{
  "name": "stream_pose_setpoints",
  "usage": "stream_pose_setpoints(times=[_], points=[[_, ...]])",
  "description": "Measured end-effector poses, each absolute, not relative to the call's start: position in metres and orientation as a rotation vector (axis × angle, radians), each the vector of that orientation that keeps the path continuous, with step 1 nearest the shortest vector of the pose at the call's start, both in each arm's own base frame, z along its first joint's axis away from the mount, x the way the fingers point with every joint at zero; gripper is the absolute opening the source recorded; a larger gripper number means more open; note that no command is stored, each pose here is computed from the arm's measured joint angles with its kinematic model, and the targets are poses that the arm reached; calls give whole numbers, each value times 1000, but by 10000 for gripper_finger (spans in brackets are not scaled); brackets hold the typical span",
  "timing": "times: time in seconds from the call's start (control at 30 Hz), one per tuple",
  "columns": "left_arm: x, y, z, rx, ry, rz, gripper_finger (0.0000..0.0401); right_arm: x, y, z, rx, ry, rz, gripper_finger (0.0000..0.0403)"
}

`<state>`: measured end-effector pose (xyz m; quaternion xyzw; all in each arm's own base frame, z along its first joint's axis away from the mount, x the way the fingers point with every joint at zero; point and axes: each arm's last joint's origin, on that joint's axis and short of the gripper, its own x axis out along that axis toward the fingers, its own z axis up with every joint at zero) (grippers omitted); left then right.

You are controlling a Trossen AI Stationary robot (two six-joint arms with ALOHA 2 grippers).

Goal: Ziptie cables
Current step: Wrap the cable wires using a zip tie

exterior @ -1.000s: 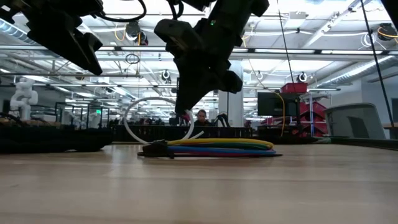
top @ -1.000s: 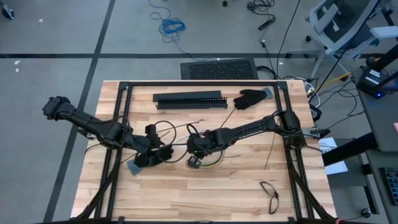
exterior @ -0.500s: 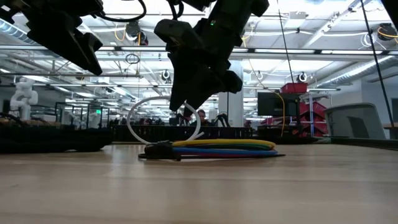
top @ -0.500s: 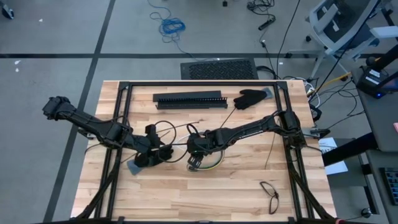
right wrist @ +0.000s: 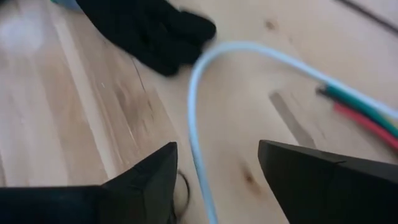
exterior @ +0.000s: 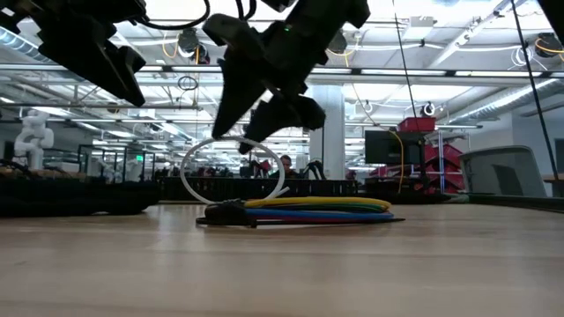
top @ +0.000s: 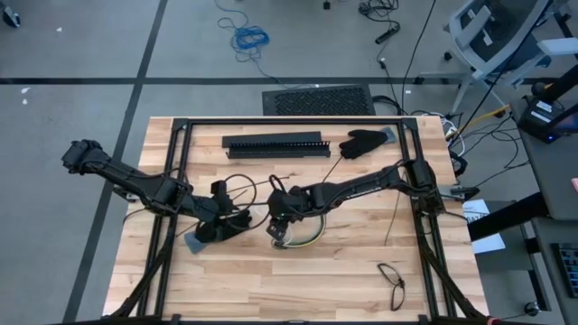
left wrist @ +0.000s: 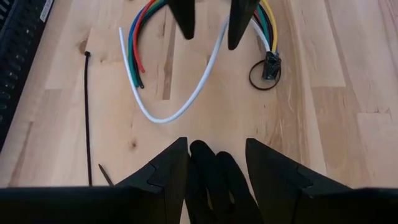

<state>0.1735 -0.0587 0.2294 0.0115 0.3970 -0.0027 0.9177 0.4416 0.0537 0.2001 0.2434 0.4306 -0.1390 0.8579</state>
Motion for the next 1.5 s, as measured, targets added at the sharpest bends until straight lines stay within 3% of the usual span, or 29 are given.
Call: stream_pose_setpoints(times=[0.33, 0.57, 0.7, 0.83, 1.0, 1.13, 1.5], points=[[171, -65, 230, 34, 815, -40, 160, 450, 41, 210, 483, 835, -261, 224], [169, -73, 231, 38, 805, -91, 160, 467, 11, 267, 356, 689, -270, 224], [170, -78, 231, 36, 771, -115, 160, 462, -8, 309, 218, 713, -333, 224], [181, -78, 212, -48, 692, -61, 160, 441, -19, 348, 96, 818, -429, 224], [193, -71, 166, -187, 826, -18, 160, 401, -14, 385, -25, 954, -575, 224], [213, -74, 153, -356, 777, -77, 160, 364, -2, 403, -65, 1000, -728, 224], [230, -79, 146, -392, 758, -72, 160, 297, 36, 450, -27, 730, -854, 224]])
